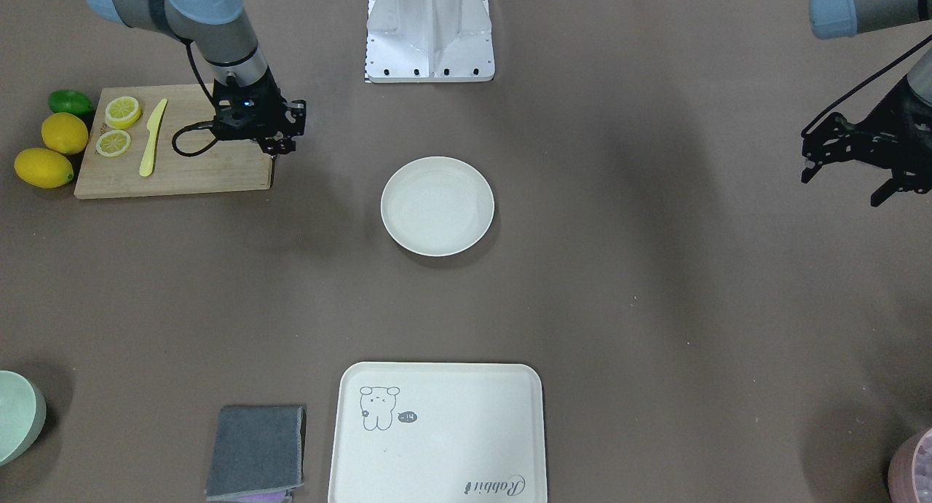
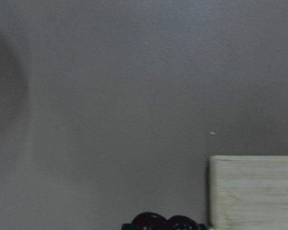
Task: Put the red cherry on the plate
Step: 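Carry the cherries with the right gripper over the white plate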
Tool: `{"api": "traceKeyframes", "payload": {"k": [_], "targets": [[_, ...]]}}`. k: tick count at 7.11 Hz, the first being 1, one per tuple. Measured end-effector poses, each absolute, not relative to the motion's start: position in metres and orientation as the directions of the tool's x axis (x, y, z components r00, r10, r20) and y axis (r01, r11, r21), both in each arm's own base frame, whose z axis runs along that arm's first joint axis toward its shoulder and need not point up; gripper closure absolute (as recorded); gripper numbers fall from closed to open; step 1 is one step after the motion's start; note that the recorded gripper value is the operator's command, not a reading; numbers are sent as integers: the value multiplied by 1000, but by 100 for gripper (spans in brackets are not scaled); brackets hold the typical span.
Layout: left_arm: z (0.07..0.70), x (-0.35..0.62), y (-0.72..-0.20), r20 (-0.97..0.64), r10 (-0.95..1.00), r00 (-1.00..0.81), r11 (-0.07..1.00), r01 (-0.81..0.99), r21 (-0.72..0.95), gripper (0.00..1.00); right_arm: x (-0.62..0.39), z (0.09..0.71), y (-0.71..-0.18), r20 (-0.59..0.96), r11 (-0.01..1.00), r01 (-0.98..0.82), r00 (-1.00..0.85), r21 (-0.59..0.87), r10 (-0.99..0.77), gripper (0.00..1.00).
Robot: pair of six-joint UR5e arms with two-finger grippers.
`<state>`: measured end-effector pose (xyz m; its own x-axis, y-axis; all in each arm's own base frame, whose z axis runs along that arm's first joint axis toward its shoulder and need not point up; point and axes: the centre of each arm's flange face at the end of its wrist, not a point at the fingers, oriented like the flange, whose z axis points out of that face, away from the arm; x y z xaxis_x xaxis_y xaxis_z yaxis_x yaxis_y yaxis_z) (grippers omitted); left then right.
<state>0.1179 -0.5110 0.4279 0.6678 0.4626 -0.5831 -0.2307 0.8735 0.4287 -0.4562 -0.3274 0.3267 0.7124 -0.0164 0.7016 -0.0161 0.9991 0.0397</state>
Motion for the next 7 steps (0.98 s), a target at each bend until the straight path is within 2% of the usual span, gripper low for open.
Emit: {"api": "traceKeyframes", "payload": {"k": [2, 3, 4, 7], "targets": [[431, 116, -509, -583, 460, 669, 875, -232, 425, 2, -529, 265, -355, 713, 994, -103, 693, -47, 105, 84], [437, 114, -507, -584, 454, 673, 879, -232, 416, 2, -561, 237, -369, 714, 987, -140, 682, -84, 157, 79], [442, 110, -506, -585, 447, 677, 883, -230, 408, 2, -588, 212, -381, 711, 978, -173, 673, -116, 203, 1], [465, 105, -501, -594, 414, 690, 903, -230, 363, 2, -614, 184, -398, 703, 962, -227, 659, -154, 268, 0]]}}
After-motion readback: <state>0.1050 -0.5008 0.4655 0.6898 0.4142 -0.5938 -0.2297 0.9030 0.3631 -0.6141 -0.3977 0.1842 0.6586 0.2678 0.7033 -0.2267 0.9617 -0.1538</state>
